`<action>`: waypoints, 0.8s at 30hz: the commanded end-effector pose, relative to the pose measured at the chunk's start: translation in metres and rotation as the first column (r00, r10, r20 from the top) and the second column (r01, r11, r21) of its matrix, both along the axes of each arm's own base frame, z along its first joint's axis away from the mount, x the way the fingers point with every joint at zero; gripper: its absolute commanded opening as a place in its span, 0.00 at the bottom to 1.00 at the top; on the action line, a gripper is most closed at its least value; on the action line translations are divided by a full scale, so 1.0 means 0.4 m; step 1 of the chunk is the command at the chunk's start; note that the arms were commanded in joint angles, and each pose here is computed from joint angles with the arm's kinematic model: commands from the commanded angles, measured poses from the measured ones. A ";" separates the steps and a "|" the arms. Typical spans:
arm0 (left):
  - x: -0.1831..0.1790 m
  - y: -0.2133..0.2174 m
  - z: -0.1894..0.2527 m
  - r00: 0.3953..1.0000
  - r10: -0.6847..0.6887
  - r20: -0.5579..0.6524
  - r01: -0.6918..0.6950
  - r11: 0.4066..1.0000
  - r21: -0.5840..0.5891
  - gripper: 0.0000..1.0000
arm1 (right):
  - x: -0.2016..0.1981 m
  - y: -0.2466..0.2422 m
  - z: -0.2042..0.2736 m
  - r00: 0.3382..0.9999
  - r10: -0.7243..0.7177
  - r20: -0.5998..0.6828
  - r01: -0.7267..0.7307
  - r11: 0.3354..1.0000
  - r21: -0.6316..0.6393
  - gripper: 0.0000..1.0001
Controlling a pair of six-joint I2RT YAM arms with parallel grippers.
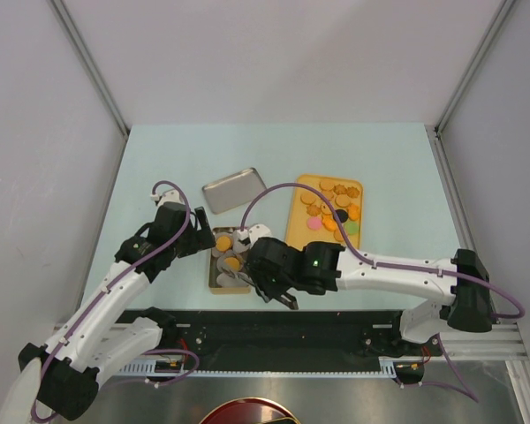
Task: Pack the cookies
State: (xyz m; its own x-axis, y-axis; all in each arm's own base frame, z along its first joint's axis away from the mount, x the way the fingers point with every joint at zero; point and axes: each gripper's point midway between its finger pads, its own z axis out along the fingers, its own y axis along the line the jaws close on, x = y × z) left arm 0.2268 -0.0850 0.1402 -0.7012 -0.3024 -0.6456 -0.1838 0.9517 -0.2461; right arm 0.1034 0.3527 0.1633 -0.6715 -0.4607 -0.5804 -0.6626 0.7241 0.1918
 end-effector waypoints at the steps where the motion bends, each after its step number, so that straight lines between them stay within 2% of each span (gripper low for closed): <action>1: 0.004 0.004 0.004 1.000 0.015 0.015 -0.015 1.000 0.003 1.00 | -0.012 0.008 0.032 1.000 -0.017 0.015 0.016 0.999 0.042 0.32; 19: 0.003 0.001 0.008 1.000 0.008 0.022 -0.008 1.000 -0.004 1.00 | -0.044 0.009 -0.001 1.000 -0.019 0.002 0.019 1.000 0.008 0.34; 24: 0.002 0.000 0.008 1.000 0.005 0.023 -0.005 1.000 -0.004 1.00 | -0.046 0.003 -0.009 1.000 -0.022 -0.001 0.022 1.000 -0.004 0.38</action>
